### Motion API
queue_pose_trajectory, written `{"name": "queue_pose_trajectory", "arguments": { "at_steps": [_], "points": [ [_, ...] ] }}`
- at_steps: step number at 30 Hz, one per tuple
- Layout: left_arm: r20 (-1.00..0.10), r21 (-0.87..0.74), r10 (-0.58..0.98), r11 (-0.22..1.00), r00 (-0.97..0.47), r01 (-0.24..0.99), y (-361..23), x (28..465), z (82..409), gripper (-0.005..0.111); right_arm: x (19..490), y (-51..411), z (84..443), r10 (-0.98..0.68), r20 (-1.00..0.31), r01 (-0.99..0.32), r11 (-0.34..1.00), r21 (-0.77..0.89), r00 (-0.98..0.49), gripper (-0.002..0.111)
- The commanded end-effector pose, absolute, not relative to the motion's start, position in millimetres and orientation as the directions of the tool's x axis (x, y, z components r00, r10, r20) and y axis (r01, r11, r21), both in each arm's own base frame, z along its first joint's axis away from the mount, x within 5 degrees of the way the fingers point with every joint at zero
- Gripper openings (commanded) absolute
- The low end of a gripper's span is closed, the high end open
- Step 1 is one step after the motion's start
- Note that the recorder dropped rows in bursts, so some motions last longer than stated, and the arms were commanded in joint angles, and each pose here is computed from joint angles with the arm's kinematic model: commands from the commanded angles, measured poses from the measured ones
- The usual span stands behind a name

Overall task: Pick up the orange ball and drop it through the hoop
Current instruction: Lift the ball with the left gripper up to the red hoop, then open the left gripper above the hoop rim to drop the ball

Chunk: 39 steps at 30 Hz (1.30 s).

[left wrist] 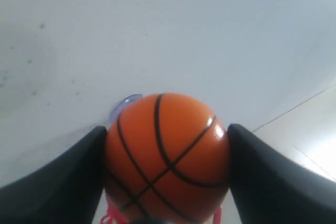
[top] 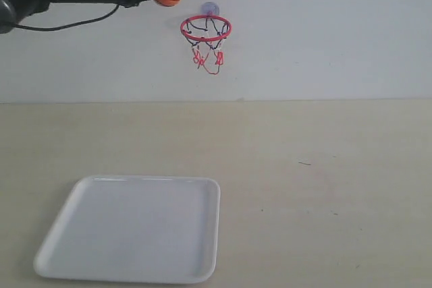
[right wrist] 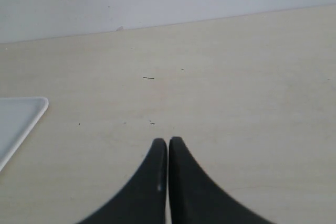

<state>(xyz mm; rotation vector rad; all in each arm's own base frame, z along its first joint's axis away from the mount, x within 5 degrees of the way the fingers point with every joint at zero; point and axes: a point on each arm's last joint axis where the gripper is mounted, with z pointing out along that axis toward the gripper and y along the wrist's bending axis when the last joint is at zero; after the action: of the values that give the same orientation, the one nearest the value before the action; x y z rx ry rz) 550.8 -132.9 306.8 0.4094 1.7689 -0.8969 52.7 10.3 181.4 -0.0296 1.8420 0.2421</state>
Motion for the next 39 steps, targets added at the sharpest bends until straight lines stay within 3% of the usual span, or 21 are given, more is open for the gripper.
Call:
{"name": "queue_pose_trajectory", "arguments": {
  "at_steps": [1, 6, 17, 21, 29, 34, 39],
  "points": [
    [-0.93, -0.354, -0.169, 0.657, -0.327, 0.666, -166.1, 553.7, 295.6, 0.004, 52.7, 10.1, 183.0, 0.101, -0.959, -0.147, 0.979, 0.144, -0.265, 0.0],
    [-0.911, -0.41, -0.218, 0.578, -0.351, 0.705, -182.4, 554.3, 277.0, 0.004, 52.7, 10.1, 183.0, 0.101, -0.959, -0.147, 0.979, 0.144, -0.265, 0.0],
    [-0.904, -0.428, -0.271, 0.552, -0.332, 0.716, -181.6, 558.7, 268.3, 0.005, 52.7, 10.1, 183.0, 0.101, -0.959, -0.147, 0.979, 0.144, -0.265, 0.0],
    [-0.9, -0.433, -0.305, 0.545, -0.311, 0.718, -178.8, 562.0, 264.5, 0.018, 52.7, 10.1, 183.0, 0.101, -0.959, -0.147, 0.979, 0.144, -0.265, 0.0],
    [-0.892, -0.449, -0.333, 0.576, -0.305, 0.683, -170.7, 567.0, 263.6, 0.054, 52.7, 10.1, 183.0, 0.101, -0.959, -0.147, 0.979, 0.144, -0.265, 0.0],
    [-0.853, -0.521, -0.388, 0.587, -0.35, 0.62, -167.5, 570.5, 262.1, 0.065, 52.7, 10.1, 183.0, 0.101, -0.959, -0.147, 0.979, 0.144, -0.265, 0.0],
    [-0.854, -0.52, -0.385, 0.587, -0.35, 0.621, -167.6, 570.4, 262.0, 0.066, 52.7, 10.1, 183.0, 0.101, -0.959, -0.147, 0.979, 0.144, -0.265, 0.0]
  ]
}}
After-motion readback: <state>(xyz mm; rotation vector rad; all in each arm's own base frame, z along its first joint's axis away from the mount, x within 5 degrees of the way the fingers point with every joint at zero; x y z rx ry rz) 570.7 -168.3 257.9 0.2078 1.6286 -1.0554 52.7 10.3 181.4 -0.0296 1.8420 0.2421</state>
